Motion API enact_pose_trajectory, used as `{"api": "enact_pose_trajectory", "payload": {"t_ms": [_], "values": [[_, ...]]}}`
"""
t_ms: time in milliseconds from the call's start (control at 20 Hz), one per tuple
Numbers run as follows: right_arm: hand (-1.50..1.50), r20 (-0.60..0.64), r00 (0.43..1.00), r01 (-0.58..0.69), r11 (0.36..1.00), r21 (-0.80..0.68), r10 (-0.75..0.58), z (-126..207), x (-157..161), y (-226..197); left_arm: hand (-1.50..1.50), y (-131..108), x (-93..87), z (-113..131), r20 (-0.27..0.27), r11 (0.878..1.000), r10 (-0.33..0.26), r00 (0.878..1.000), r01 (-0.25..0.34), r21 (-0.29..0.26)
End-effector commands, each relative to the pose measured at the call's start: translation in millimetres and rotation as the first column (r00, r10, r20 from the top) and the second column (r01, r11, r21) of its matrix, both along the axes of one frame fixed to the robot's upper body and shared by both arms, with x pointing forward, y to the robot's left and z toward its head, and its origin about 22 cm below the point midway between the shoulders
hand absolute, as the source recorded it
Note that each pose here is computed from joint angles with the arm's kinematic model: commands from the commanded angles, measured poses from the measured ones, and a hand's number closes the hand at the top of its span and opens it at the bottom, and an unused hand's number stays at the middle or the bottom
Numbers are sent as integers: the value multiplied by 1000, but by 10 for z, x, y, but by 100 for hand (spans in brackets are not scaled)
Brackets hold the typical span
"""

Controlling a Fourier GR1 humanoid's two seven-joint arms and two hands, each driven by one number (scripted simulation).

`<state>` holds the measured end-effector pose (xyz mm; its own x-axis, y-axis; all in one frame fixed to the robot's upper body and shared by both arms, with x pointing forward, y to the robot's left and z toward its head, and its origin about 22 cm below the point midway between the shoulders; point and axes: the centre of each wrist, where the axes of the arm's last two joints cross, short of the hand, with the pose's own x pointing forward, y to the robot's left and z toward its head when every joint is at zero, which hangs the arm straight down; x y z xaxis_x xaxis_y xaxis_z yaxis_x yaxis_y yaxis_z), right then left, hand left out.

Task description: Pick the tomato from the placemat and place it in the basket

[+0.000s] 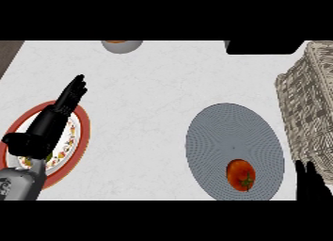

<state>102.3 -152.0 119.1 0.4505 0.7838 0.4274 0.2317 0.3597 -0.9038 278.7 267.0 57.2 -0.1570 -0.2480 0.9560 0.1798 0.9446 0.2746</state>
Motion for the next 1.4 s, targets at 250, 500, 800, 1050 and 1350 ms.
{"api": "enact_pose_trajectory", "payload": {"t_ms": [250,500,800,1050,1350], "values": [[-150,31,999,30,999,-28,-29,-472,285,-193,0,11,-40,131,1,1000,-6,1000,6,1],[-150,49,998,36,999,-29,-34,-641,416,-300,0,29,-23,109,0,1000,-9,1000,9,18],[-150,84,995,-46,999,-27,48,-717,427,-174,0,4,-7,-42,9,1000,-12,1000,11,12],[-150,64,997,-36,999,-22,37,-580,305,-34,0,29,9,-117,23,1000,16,1000,-15,-2],[-150,24,1000,8,999,-45,-7,-628,452,-65,0,-31,-61,62,16,1000,-4,1000,4,4]]}}
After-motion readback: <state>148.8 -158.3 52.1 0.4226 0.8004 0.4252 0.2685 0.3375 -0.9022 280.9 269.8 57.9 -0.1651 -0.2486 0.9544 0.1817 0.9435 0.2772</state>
